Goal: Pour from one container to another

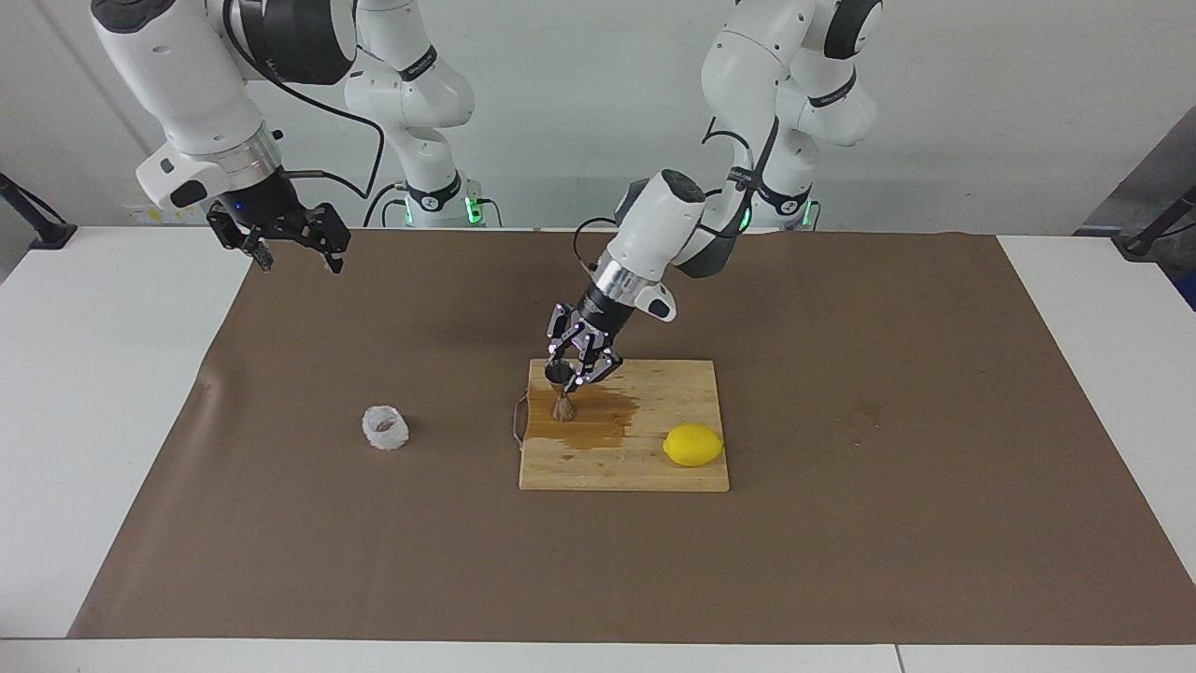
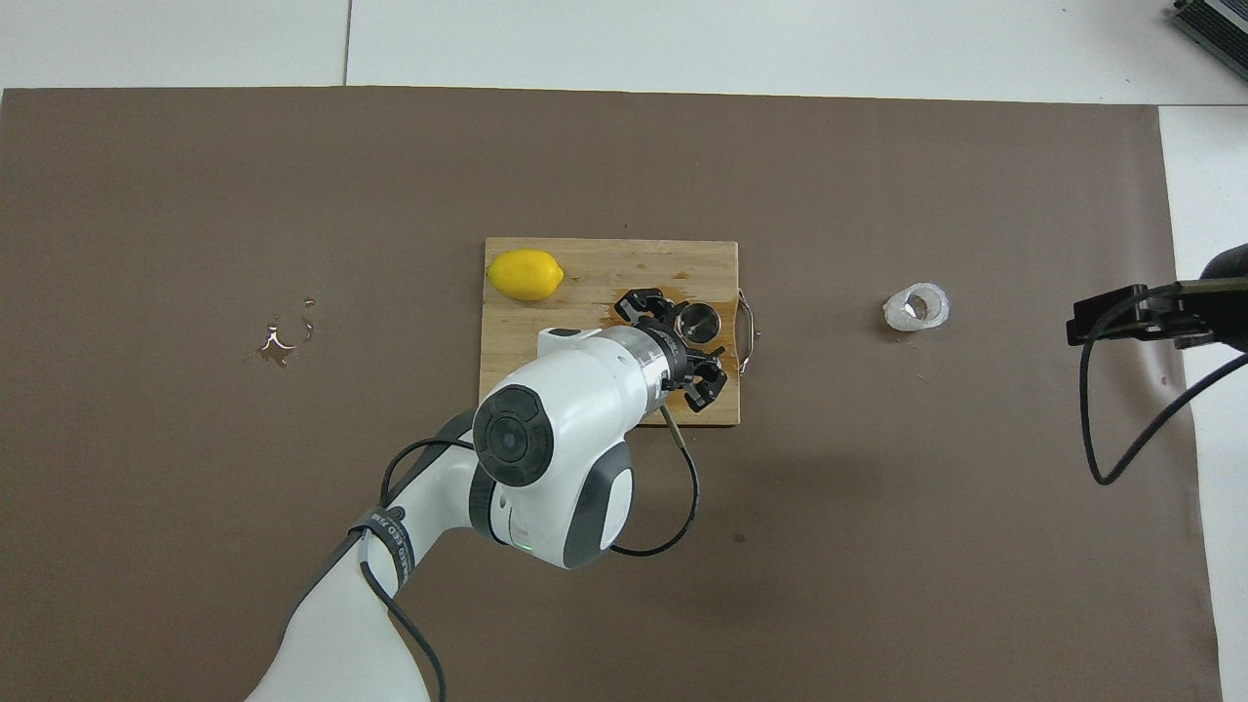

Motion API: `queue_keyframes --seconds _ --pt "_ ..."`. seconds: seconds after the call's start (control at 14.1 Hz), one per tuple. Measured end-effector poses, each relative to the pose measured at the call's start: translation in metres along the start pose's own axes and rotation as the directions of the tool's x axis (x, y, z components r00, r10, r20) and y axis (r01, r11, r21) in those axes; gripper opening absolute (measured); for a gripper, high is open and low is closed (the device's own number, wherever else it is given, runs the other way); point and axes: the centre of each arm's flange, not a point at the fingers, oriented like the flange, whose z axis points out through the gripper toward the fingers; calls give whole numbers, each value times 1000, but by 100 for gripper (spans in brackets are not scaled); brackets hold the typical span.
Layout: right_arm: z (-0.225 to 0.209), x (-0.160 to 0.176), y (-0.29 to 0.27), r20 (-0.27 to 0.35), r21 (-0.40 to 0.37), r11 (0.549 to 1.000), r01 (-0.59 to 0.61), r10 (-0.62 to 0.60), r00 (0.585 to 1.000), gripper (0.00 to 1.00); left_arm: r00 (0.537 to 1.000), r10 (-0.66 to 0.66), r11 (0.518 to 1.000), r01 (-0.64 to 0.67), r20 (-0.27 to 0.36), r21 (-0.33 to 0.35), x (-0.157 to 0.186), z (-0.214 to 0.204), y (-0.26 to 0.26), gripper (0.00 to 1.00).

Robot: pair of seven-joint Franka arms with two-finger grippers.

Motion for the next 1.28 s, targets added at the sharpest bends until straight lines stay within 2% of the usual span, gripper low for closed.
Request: queue_keyframes --seconds 0.28,0.43,0.71,0.92,1.28 --pt "0 0 0 0 0 1000 0 0 1000 100 1000 -2 1000 2 -2 -3 1 0 2 80" --pt "0 0 0 0 0 1000 0 0 1000 100 1000 -3 1000 3 -2 -6 1 0 4 99" --pt "0 0 0 0 0 1000 0 0 1000 100 1000 -3 1000 3 6 -12 -1 -3 7 100" --pt "0 0 0 0 0 1000 0 0 1000 100 1000 14 1000 -14 7 1 -15 -20 9 100" --pt "0 0 0 0 0 1000 0 0 1000 100 979 179 984 -177 -100 27 -44 -86 50 100"
